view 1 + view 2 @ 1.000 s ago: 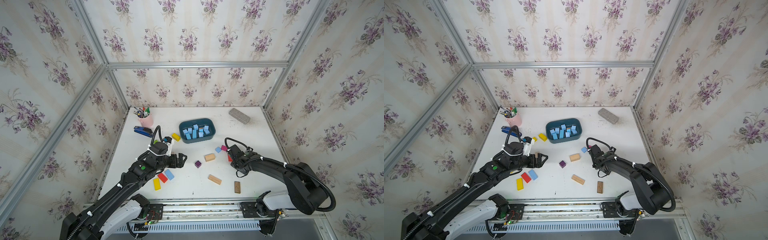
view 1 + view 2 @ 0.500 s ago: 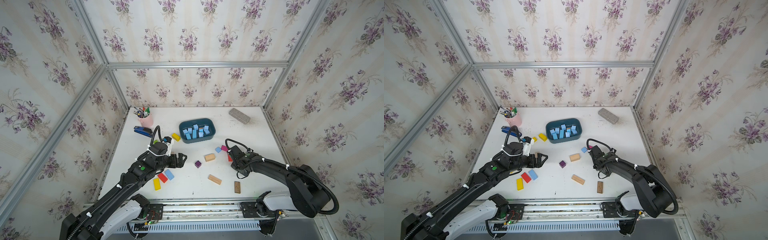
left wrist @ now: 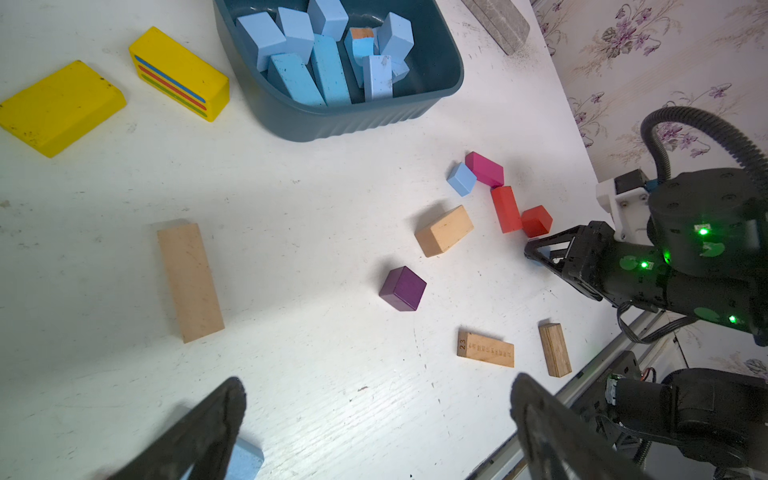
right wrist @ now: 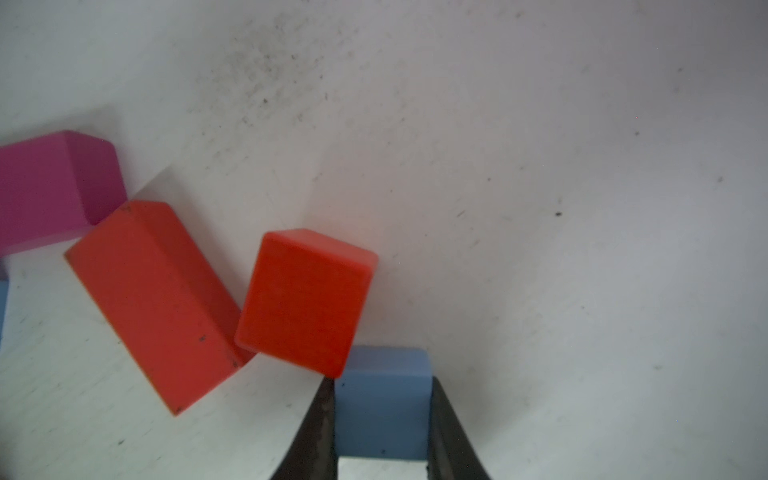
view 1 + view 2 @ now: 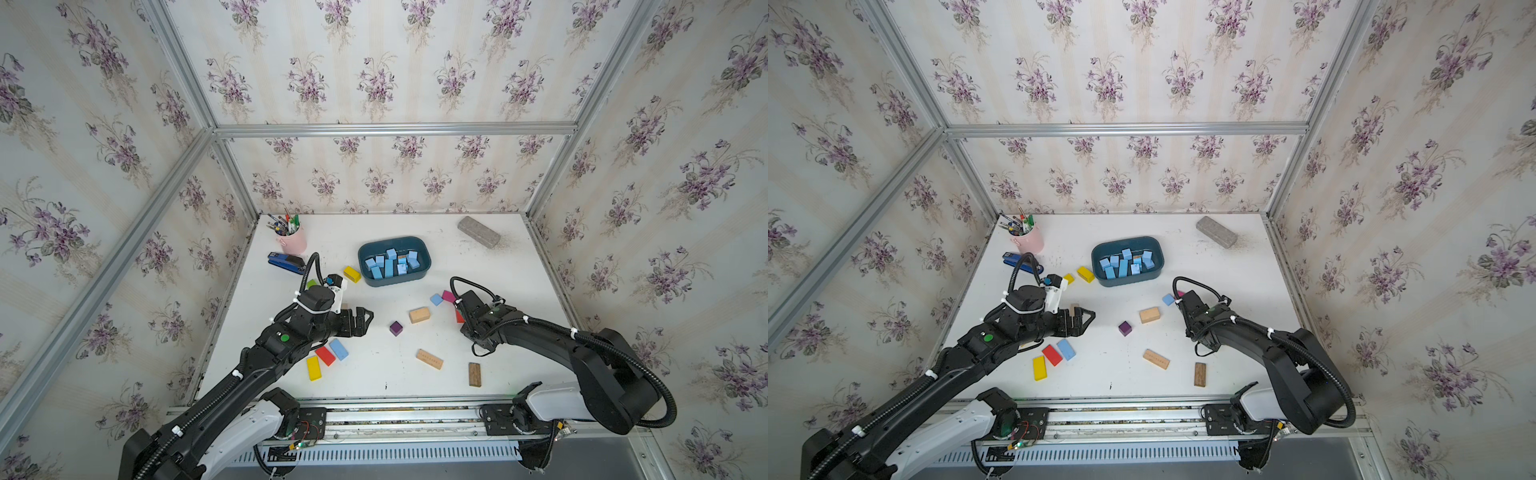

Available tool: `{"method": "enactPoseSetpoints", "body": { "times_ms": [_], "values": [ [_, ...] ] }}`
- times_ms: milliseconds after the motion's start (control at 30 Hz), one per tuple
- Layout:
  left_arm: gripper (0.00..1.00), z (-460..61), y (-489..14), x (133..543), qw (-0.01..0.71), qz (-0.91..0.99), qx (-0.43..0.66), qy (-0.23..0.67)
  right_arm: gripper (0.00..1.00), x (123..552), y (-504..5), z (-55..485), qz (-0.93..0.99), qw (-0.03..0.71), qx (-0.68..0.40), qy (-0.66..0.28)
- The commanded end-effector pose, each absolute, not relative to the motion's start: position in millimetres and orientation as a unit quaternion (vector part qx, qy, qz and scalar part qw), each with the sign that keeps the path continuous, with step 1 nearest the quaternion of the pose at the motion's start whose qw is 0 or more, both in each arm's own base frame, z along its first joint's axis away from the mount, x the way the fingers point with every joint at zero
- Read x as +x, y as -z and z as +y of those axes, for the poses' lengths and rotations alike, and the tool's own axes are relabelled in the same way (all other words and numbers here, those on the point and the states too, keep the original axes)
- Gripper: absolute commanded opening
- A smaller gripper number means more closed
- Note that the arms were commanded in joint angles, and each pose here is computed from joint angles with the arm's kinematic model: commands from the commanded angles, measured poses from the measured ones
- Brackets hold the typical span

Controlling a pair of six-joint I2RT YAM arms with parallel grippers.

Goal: Pick out the blue building blocks
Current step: Pick up the building block from the center of the board.

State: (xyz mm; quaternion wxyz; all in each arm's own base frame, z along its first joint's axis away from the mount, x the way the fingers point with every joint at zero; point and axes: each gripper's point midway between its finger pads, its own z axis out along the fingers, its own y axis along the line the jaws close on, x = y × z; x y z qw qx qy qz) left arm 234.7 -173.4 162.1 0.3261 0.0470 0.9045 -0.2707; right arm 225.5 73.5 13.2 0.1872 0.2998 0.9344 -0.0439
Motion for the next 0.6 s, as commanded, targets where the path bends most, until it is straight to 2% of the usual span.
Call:
{"method": "enactPoseSetpoints", "body": {
  "times_ms": [0, 267, 567],
  "values": [
    [0.99, -174.5, -167.3, 238.7, 0.337, 0.899, 0.042, 0.277, 0.23, 211.4, -9.2, 67.5, 0.938, 0.162, 0.299, 0.062],
    [0.99, -173.9, -168.7, 239.3, 0.340, 0.898, 0.042, 0.275, 0.20, 220.9, -23.8, 70.8, 0.941, 0.177, 0.284, 0.057],
    [0.99, -173.4, -170.6, 240.2, 0.343, 0.897, 0.042, 0.274, 0.18, 248.3, -65.8, 83.9, 0.944, 0.222, 0.242, 0.031]
  ]
}}
